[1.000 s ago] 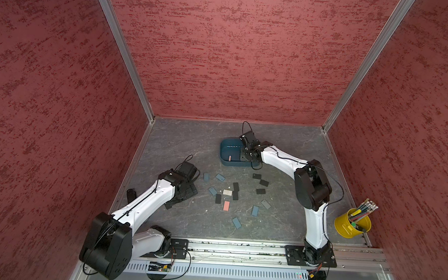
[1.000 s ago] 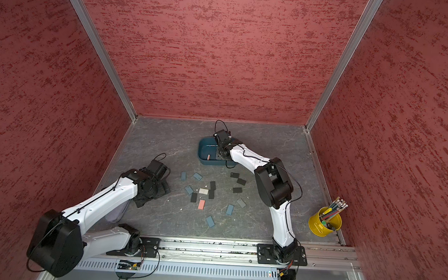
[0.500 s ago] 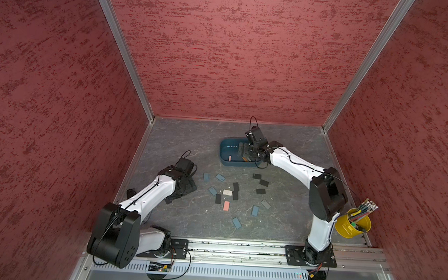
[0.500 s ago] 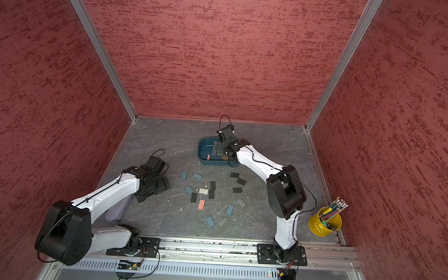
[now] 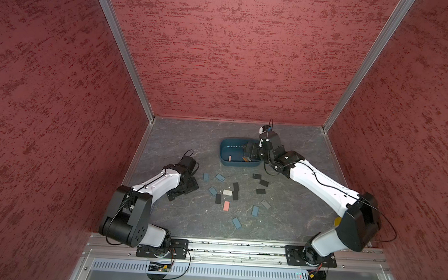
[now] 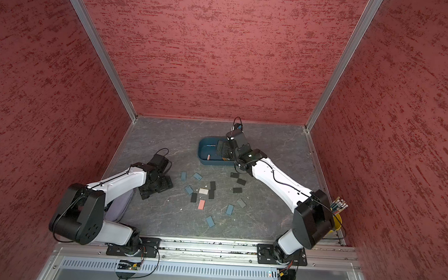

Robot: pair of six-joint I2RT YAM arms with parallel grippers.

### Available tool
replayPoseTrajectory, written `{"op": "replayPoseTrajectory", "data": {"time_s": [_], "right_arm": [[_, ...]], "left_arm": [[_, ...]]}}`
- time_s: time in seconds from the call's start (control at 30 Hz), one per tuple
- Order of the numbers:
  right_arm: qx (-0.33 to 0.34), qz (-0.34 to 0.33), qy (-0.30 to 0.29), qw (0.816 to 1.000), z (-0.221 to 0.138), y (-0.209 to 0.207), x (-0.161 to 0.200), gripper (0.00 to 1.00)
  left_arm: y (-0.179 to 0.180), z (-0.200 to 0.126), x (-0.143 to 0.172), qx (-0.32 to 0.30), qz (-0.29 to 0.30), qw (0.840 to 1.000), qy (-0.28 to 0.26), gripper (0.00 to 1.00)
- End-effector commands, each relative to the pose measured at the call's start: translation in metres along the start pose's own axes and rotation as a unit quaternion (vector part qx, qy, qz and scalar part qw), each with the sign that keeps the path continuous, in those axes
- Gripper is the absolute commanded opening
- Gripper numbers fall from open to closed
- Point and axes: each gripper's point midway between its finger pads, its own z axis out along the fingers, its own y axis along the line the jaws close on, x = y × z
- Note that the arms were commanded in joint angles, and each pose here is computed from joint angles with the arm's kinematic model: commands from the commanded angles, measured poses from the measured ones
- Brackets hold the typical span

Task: Put the eraser in the storage box
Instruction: Pick up the eraser from the center of the board.

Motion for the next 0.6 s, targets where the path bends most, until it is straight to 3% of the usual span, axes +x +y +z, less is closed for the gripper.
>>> {"op": "replayPoseTrajectory", "data": {"time_s": [0.0,0.57], "right_arm": [[-0.044,0.014,-0.038,0.998,-0.023,0.016,-0.015,0.99],[-0.073,0.017,-0.03,0.997,-0.035,0.03,0.011,0.99]], "left_arm": [[-0.008,-0.002,-0.011,0.007,0.005,1.0,-0.008,0.94],[0.002,0.006,-0.017,-0.028,-0.01,1.0,-0.007,0.85]]}}
